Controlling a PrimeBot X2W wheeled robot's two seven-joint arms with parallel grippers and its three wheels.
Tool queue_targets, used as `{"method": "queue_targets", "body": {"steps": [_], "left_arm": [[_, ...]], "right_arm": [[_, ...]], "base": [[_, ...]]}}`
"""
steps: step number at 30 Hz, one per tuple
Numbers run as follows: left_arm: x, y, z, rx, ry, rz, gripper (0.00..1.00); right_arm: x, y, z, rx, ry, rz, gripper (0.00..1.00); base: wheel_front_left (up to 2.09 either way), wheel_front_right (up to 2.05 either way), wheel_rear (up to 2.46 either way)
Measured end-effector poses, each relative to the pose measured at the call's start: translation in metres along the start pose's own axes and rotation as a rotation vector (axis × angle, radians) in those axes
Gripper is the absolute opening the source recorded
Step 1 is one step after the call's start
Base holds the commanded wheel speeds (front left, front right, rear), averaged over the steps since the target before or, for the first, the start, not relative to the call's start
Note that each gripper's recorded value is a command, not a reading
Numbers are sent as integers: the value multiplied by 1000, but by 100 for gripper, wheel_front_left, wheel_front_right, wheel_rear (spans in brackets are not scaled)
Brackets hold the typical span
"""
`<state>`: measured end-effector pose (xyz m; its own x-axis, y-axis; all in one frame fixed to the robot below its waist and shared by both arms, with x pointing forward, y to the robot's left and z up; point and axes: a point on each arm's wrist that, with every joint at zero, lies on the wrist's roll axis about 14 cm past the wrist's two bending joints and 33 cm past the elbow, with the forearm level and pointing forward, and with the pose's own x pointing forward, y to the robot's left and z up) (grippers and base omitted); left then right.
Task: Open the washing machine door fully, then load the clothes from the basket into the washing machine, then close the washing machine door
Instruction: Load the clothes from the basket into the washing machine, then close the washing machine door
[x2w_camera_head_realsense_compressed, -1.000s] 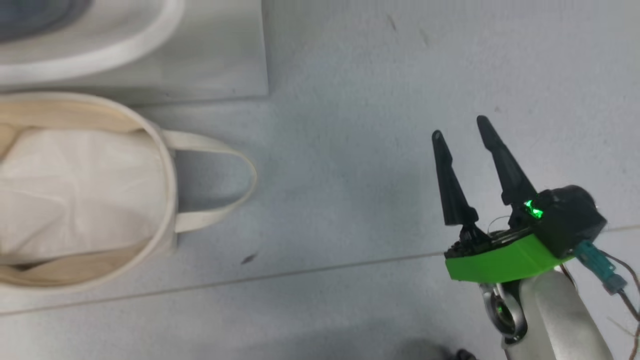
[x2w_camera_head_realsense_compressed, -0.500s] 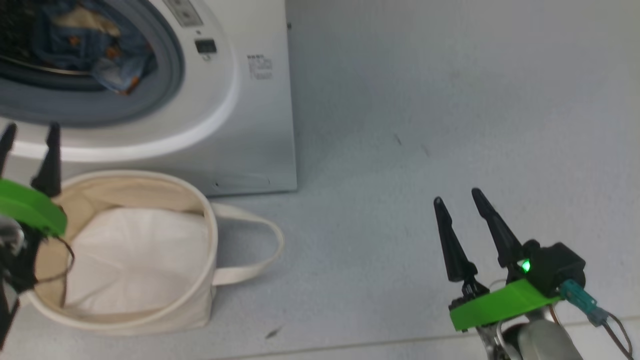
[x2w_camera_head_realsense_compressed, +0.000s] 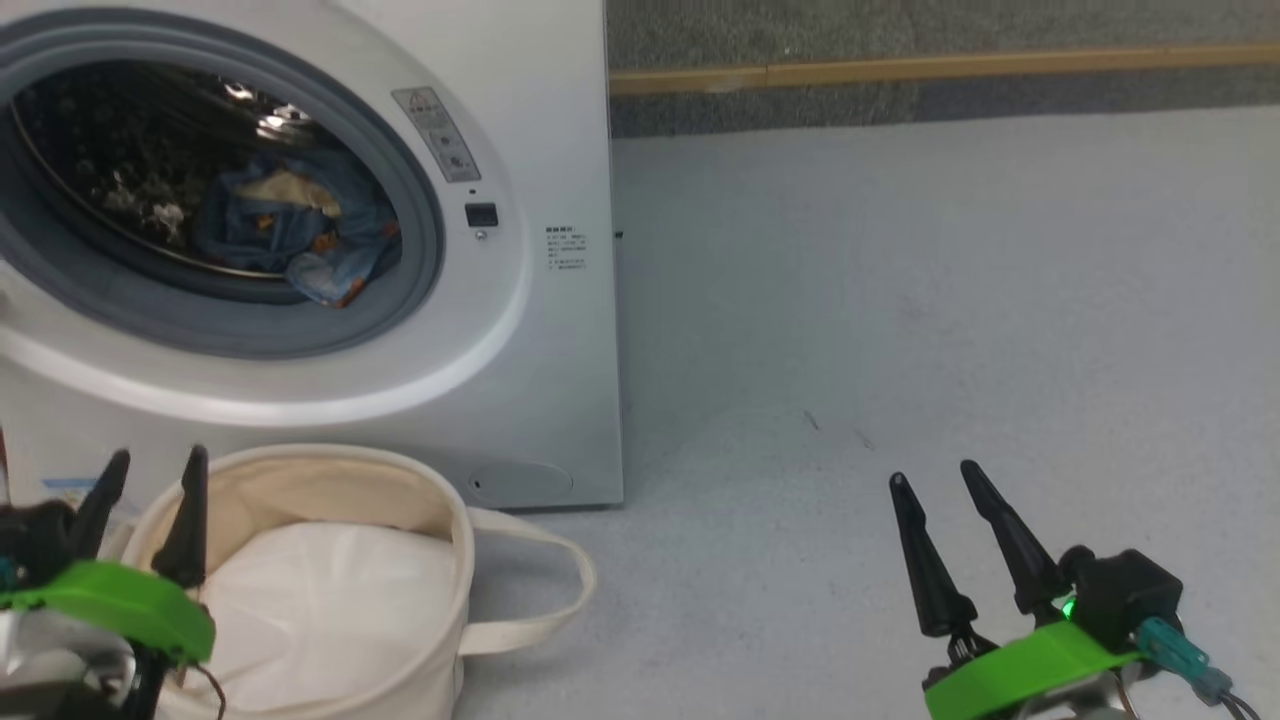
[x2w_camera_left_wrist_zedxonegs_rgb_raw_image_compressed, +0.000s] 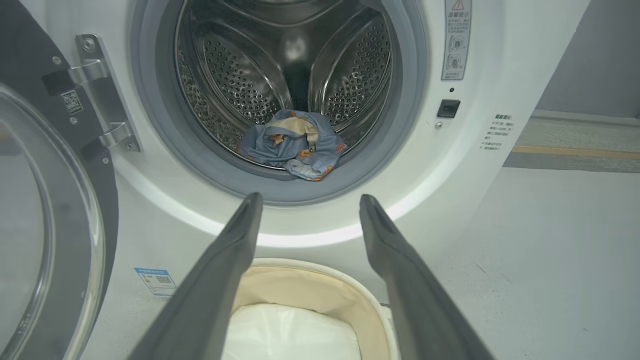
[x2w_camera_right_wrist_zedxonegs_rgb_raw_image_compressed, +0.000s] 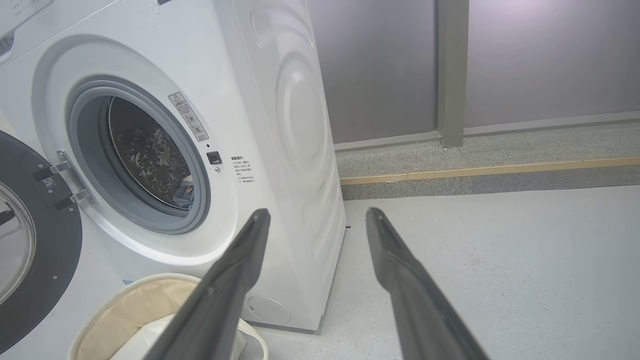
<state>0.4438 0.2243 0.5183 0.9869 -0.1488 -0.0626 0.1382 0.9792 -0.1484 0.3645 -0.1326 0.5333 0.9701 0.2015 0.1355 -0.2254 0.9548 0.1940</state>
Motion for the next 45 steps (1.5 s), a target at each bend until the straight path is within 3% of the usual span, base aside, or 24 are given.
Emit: {"method": "queue_targets", "body": {"steps": [14, 45], "left_arm": [[-47, -7, -9, -49, -26, 38, 100], [-71, -19, -5, 51, -32, -4, 100]], "right_arm": [[-11, -6, 12, 3, -32, -17, 100], [-14, -4, 17, -9, -43, 1, 100]], "base": [[0, 0, 0], [0, 0, 0]]}}
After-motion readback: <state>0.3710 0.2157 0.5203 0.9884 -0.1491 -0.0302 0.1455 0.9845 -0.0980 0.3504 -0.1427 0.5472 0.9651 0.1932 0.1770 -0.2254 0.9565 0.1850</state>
